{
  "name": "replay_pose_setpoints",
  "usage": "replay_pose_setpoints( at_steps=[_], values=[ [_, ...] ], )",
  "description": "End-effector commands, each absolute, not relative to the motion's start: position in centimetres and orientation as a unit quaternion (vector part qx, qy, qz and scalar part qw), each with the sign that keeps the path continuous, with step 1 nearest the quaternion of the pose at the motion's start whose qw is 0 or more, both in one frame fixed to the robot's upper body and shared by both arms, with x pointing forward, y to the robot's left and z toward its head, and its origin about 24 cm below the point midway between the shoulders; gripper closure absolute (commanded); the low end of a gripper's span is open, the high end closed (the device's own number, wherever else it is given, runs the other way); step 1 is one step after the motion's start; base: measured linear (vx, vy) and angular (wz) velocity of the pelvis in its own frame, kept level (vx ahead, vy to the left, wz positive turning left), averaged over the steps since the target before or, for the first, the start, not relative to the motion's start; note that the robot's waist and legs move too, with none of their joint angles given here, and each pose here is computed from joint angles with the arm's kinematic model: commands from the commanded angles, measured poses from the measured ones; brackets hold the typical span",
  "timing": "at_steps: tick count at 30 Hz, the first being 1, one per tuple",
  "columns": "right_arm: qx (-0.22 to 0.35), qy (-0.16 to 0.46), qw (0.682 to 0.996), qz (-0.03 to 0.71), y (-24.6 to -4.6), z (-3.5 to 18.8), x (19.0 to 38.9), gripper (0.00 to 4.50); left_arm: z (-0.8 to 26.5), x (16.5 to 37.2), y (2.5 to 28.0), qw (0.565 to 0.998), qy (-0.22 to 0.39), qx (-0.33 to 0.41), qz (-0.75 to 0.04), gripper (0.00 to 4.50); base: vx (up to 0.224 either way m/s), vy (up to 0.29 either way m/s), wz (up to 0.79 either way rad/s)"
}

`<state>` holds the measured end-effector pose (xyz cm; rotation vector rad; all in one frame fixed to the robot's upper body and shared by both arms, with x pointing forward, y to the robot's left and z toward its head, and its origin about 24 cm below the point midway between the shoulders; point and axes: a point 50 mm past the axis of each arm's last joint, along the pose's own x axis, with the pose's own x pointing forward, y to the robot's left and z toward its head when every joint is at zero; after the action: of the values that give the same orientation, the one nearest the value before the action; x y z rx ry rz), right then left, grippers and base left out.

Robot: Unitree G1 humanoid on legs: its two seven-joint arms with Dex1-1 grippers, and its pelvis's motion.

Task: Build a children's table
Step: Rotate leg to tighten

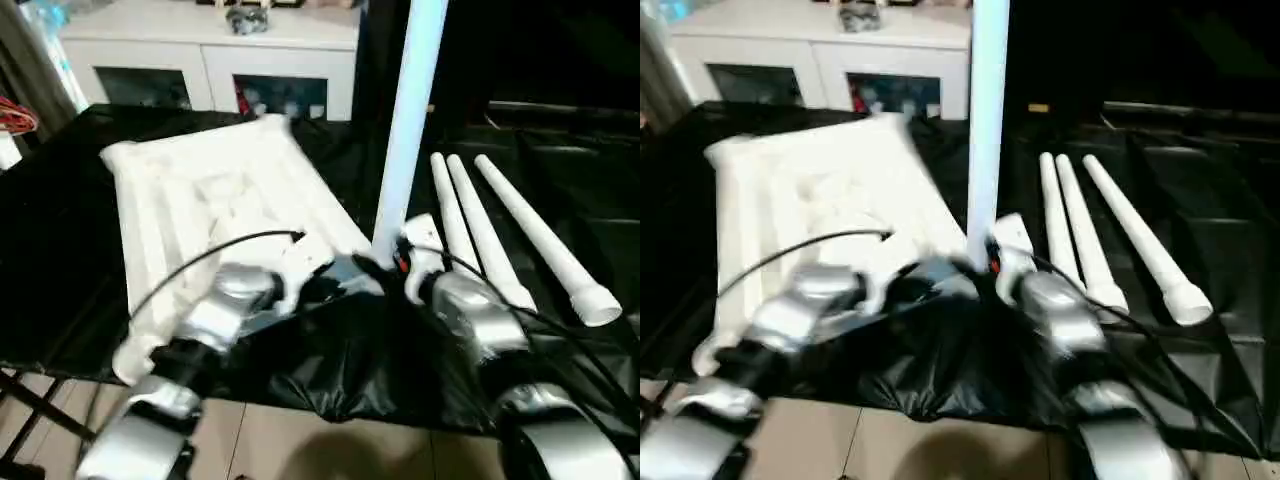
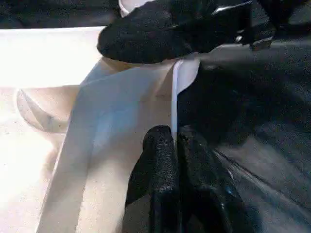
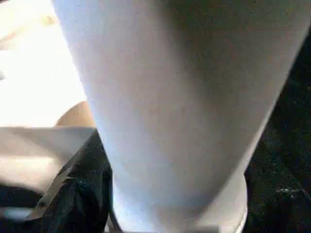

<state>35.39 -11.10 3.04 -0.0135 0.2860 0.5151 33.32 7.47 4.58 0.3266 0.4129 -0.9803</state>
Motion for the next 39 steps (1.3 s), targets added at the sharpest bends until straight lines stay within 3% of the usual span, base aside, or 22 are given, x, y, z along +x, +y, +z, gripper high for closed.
replay_pose_setpoints(
  at_steps=[1, 3, 6, 10, 26, 31, 33, 39],
  values=[
    [-0.014, 0.189, 0.94, 0.283, -7.8, 0.8, 34.0, 1.69, 7.5, 34.1, 4.4, 0.864, 0.128, 0.137, -0.466, 4.5, 0.0, 0.0, 0.0],
    [-0.008, 0.184, 0.938, 0.293, -7.2, 0.8, 34.1, 1.69, 7.5, 33.8, 3.8, 0.864, 0.121, 0.135, -0.47, 4.5, 0.0, 0.0, 0.0],
    [-0.002, 0.182, 0.936, 0.302, -7.1, 0.9, 34.0, 0.97, 7.4, 33.6, 3.8, 0.859, 0.122, 0.137, -0.479, 4.5, 0.0, 0.0, 0.0],
    [-0.015, 0.165, 0.936, 0.31, -7.9, 1.2, 34.3, 0.65, 7.1, 33.3, 4.3, 0.848, 0.129, 0.139, -0.495, 4.5, 0.0, 0.0, 0.0],
    [-0.026, 0.123, 0.874, 0.469, -11.1, 2.3, 33.1, 0.65, 6.6, 32.2, 7.4, 0.78, 0.143, 0.158, -0.588, 4.5, 0.0, 0.0, 0.0],
    [-0.032, 0.126, 0.83, 0.542, -12.4, 2.5, 31.7, 0.65, 6.7, 32.1, 8.6, 0.756, 0.154, 0.169, -0.614, 4.5, 0.0, 0.0, 0.0],
    [-0.037, 0.13, 0.818, 0.559, -12.8, 2.5, 31.3, 0.97, 6.7, 32.0, 8.9, 0.75, 0.156, 0.171, -0.62, 4.5, 0.0, 0.0, 0.0],
    [-0.042, 0.143, 0.788, 0.598, -13.6, 2.6, 30.3, 1.36, 6.5, 31.8, 9.8, 0.735, 0.167, 0.174, -0.634, 4.5, 0.0, 0.0, 0.0]
  ],
)
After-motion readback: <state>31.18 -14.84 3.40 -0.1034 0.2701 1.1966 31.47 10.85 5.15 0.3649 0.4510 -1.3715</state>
